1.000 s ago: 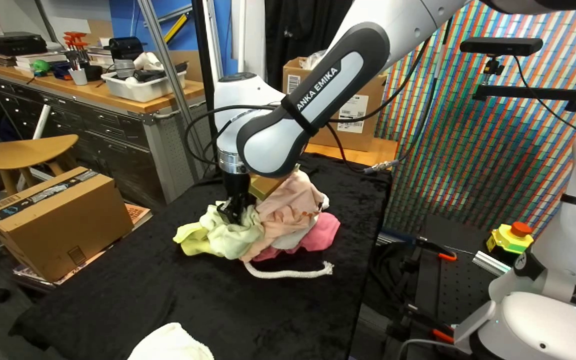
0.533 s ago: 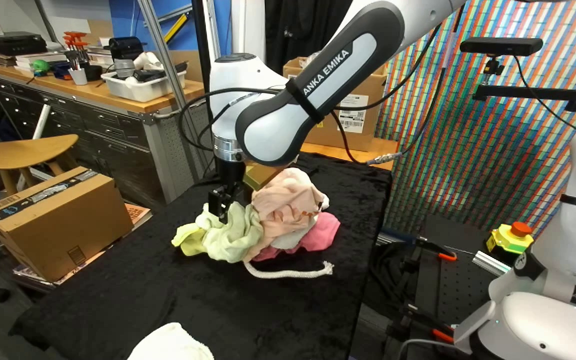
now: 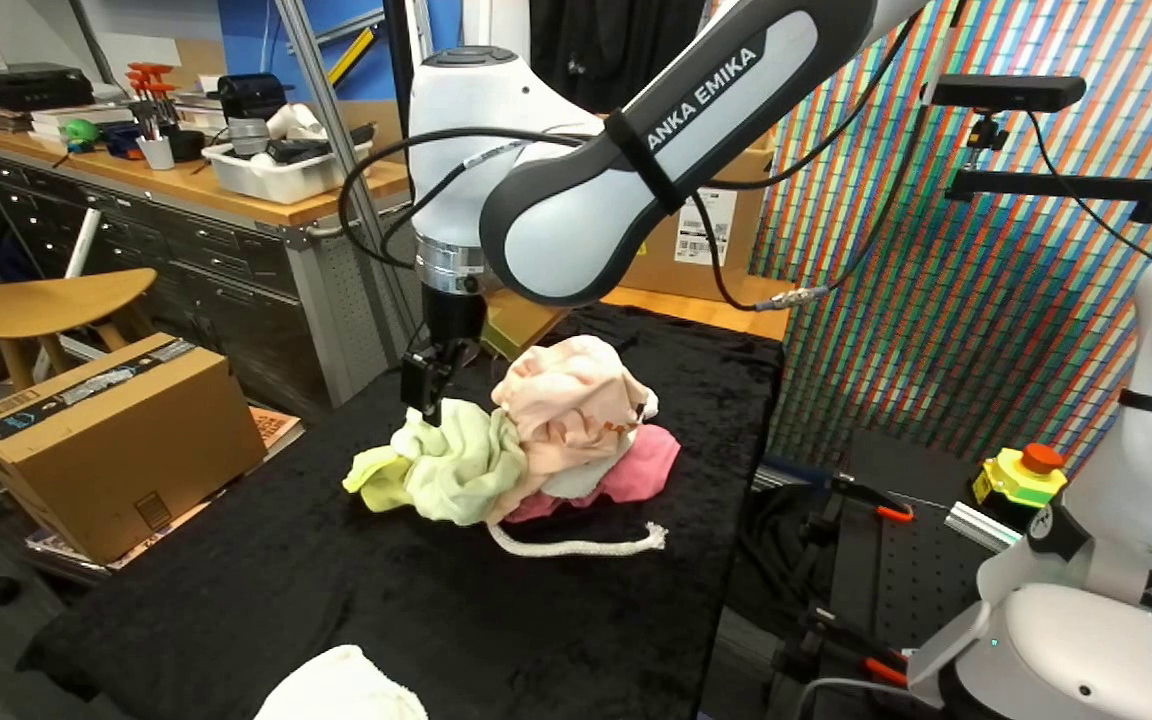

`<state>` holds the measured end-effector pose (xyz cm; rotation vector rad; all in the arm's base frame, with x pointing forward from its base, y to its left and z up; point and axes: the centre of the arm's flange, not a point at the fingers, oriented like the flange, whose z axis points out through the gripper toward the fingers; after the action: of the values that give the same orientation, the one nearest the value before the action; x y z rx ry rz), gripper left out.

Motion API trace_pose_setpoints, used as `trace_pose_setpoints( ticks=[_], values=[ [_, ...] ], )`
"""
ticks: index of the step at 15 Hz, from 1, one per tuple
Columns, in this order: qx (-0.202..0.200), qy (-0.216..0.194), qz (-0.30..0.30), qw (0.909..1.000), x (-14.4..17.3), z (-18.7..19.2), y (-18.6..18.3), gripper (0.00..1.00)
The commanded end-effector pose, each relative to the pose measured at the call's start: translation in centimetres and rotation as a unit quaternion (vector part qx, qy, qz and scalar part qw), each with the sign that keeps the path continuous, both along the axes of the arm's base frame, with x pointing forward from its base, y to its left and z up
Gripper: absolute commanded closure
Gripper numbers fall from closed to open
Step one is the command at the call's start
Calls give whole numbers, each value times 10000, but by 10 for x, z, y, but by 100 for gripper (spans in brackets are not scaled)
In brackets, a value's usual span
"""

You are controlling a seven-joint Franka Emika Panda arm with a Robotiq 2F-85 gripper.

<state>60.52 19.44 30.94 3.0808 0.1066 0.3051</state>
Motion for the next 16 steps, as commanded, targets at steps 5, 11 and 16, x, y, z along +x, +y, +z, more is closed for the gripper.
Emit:
trace_pose_setpoints(
  ticks=[5,11,16],
  values=[
    [-83,161,1403,9899,-30,-2,85,0],
    [-184,409,2590,9648,-57,-26,148,0],
    [236,585,3056,9501,-54,-40,186,0]
  ],
)
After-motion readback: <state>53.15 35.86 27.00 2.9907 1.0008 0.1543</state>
